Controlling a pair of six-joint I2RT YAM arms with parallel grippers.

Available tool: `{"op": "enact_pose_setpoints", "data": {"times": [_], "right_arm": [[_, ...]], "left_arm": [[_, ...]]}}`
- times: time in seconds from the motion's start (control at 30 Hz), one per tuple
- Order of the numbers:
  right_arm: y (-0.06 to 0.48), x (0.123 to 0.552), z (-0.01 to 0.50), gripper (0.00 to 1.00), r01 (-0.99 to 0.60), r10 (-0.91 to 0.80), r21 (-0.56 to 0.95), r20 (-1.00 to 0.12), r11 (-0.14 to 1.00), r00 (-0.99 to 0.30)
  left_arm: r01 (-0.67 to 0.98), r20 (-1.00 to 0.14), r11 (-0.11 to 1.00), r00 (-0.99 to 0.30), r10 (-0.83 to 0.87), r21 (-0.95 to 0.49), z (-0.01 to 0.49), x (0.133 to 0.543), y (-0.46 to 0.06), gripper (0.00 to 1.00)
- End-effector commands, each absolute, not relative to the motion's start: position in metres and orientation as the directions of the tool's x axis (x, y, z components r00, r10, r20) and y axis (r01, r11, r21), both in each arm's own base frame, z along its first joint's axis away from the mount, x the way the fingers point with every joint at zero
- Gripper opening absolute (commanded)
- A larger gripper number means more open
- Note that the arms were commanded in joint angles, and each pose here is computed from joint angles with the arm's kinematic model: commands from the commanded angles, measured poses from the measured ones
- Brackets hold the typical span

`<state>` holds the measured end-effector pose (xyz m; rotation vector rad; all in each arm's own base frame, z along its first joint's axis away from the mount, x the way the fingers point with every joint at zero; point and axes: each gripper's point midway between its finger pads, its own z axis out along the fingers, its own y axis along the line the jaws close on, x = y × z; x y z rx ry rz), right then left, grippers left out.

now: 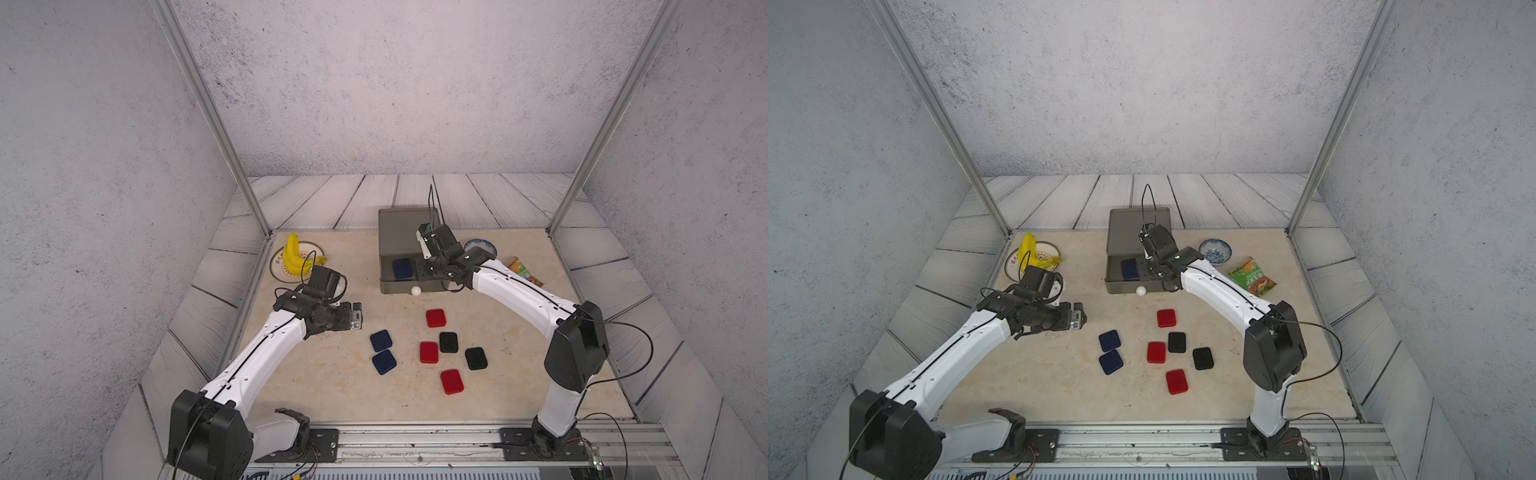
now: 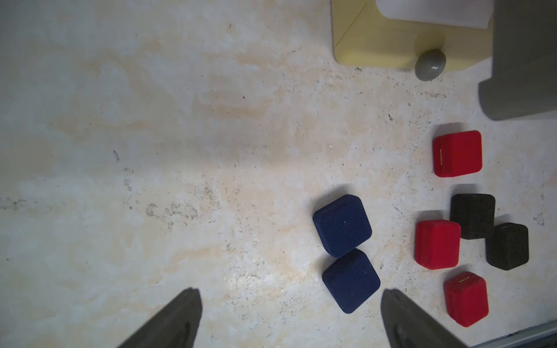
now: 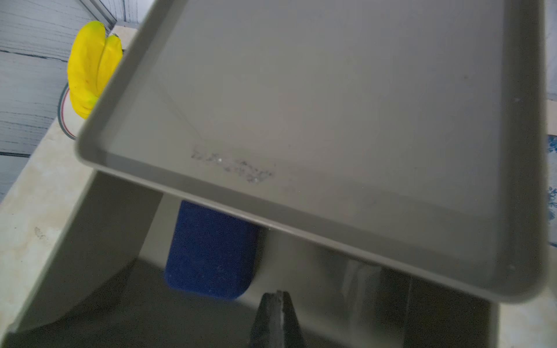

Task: Place the brooch boxes into the drawer by color
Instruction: Adjust the brooch box in the drawer.

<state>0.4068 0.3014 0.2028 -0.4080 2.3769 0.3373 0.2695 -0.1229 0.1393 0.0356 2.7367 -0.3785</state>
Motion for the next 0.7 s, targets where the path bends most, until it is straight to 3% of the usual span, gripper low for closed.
{"op": "enact_pose_setpoints", "data": {"times": [0.0,0.67], "right_arm": [[0.303,0.414,0.204,0.0,-0.387,-0.216,0.111,-0.676,0.915,-0.705],[0.333,0.419,0.205,0.0,-0.454,-0.223,0.198,-0.662,0.869,-0.716]], "left_arm": [[0.104,-0.338,0.955,-0.941,0.004,-0.277,0.136,0.266,-0.131,0.99],[0.104,-0.3,0.95,-0.954,0.011,-0.295,0.121,0.268,-0.137,0.99]]}}
